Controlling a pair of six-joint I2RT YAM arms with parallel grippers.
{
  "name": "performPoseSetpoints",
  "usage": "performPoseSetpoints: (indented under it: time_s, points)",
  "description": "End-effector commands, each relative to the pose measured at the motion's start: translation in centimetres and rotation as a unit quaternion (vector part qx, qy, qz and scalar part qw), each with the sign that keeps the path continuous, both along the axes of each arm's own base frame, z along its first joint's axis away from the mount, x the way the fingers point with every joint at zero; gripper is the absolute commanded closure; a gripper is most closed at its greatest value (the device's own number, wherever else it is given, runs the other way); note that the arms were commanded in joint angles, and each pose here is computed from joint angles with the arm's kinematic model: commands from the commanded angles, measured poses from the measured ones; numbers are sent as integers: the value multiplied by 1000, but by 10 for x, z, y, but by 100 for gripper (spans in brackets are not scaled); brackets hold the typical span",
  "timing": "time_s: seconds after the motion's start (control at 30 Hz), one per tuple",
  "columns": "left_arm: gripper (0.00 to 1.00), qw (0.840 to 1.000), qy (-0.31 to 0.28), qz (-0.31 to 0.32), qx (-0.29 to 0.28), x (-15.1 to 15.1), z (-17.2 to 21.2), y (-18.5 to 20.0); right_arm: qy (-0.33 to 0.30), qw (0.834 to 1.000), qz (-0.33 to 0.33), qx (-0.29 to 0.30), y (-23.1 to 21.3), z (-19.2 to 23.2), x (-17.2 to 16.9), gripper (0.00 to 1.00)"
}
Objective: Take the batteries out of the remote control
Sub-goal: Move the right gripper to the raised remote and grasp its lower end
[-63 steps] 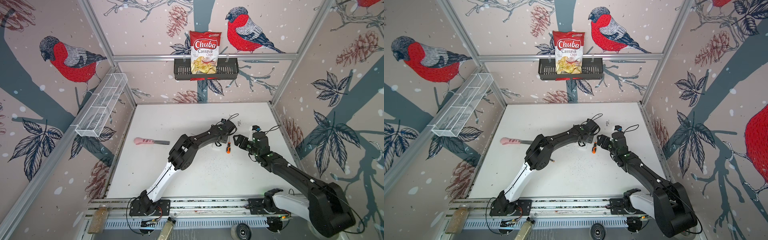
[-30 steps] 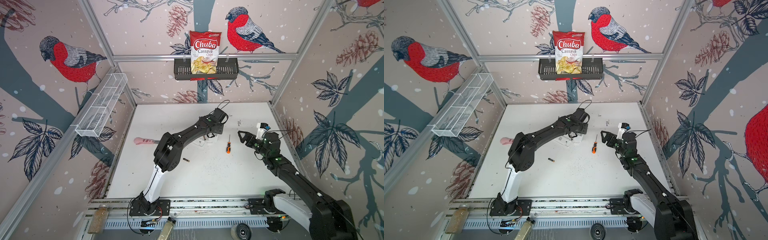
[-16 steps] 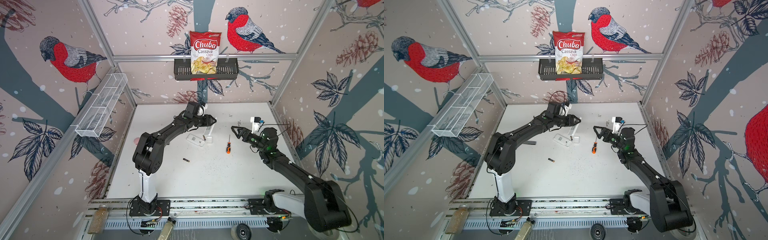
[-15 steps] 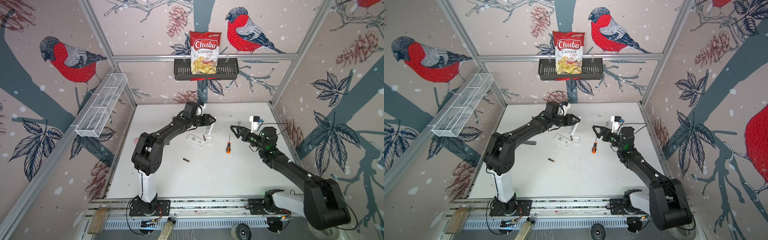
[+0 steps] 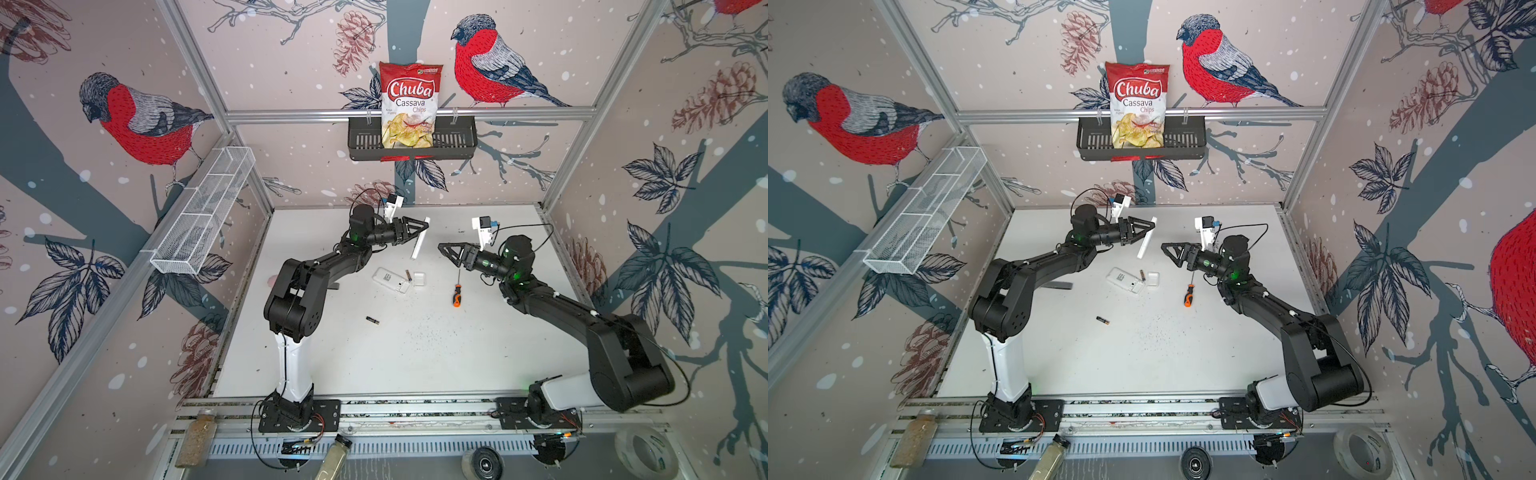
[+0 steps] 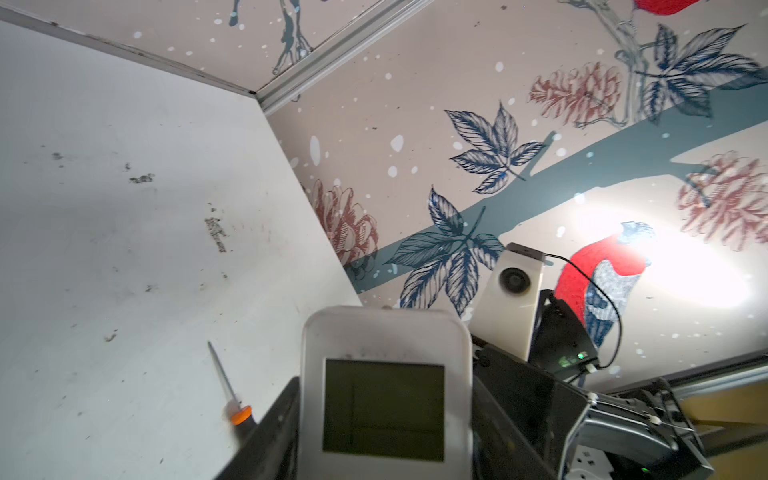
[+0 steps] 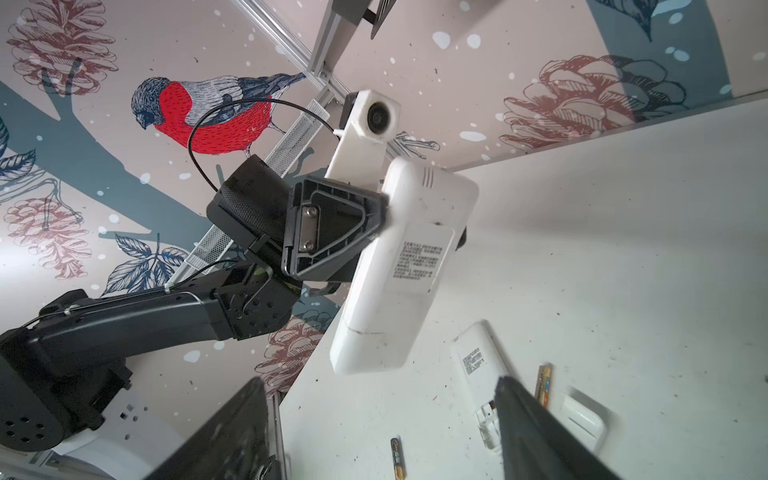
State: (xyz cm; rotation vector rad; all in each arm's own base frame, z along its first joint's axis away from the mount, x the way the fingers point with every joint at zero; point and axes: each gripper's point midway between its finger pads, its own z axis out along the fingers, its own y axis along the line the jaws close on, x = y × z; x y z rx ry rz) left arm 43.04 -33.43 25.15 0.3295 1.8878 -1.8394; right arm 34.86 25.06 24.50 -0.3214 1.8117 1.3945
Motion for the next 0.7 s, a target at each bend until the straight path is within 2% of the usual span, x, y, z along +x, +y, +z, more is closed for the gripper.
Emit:
performPoseSetpoints:
  time_s: [0.0,0.67]
  points:
    - [61,997,-45,-31,-48,-11,32,2,-27,999,19,7,8,13,3,13]
    - [63,998,-52,-30,-36,-4,27,-1,-18,995,91,22,52,18,22,17]
